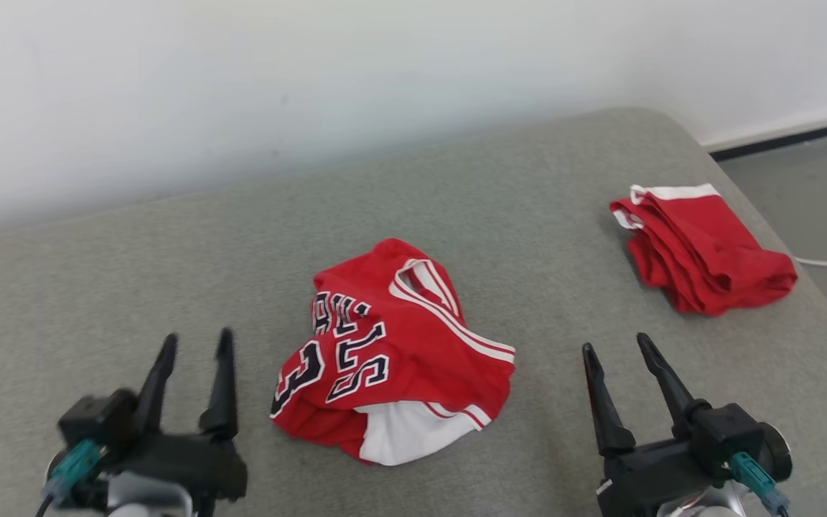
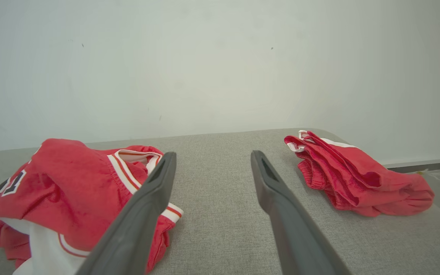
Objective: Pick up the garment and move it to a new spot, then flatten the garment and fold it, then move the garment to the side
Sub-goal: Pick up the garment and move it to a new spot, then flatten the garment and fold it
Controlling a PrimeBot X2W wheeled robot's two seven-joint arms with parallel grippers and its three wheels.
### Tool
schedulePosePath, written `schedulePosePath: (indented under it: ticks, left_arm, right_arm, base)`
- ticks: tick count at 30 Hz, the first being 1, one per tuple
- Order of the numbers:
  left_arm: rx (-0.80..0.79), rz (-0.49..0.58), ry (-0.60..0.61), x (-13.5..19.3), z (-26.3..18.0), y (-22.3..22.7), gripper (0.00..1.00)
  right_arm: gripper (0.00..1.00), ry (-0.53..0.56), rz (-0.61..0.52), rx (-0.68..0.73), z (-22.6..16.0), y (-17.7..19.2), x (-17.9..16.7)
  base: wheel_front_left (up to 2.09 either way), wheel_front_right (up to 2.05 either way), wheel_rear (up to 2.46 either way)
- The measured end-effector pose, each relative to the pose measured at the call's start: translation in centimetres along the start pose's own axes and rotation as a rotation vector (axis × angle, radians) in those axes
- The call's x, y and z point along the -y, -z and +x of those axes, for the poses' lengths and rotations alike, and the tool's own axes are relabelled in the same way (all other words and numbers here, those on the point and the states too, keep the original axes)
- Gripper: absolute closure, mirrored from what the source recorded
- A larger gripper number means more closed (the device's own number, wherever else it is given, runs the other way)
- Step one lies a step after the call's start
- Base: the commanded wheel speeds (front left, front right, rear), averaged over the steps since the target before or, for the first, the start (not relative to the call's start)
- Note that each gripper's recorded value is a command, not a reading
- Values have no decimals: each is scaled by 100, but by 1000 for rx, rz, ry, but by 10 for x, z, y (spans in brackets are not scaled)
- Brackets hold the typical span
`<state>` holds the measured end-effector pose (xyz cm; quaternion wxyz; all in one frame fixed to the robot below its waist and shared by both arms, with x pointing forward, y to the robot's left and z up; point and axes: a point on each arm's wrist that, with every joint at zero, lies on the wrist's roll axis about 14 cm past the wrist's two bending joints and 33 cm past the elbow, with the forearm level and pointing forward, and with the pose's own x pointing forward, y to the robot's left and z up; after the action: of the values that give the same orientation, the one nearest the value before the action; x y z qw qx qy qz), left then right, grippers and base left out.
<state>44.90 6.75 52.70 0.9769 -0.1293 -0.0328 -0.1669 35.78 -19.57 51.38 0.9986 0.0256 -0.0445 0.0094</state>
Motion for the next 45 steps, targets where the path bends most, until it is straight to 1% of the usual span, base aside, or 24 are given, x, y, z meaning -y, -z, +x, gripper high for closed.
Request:
schedulePosePath:
  ticks: [1,2,7,12,17,21,27,33,45]
  left_arm:
    - [23,-4,-69,-19,-14,-6,0]
    - [31,-3,-97,-26,-22,-9,0]
    - [72,29,-190,-51,-56,-23,0]
    - [84,102,-270,-69,-90,-29,0]
    - [90,110,-339,-78,-117,-29,0]
    - [77,126,-347,-78,-130,-26,0]
    - [82,123,-365,-79,-140,-26,0]
    - [84,122,-346,-75,-142,-26,0]
    - [84,132,-353,-77,-146,-26,0]
  right_arm:
    - [0,-3,1,1,0,0,-1]
    - [0,-7,1,-2,0,1,-2]
    - [0,-19,15,-51,-7,16,-8]
    - [0,-31,22,-76,-14,24,-13]
    - [0,-36,27,-68,-16,22,-15]
    - [0,-41,42,-56,-15,19,-17]
    - [0,-57,50,-52,-14,18,-23]
    - [0,-69,51,-54,-13,19,-27]
    - [0,-82,56,-62,-13,22,-31]
  base:
    - [0,0,0]
    - [0,0,0]
    - [0,0,0]
    - [0,0,0]
    - [0,0,0]
    - [0,0,0]
    - [0,0,0]
    - [0,0,0]
    - [0,0,0]
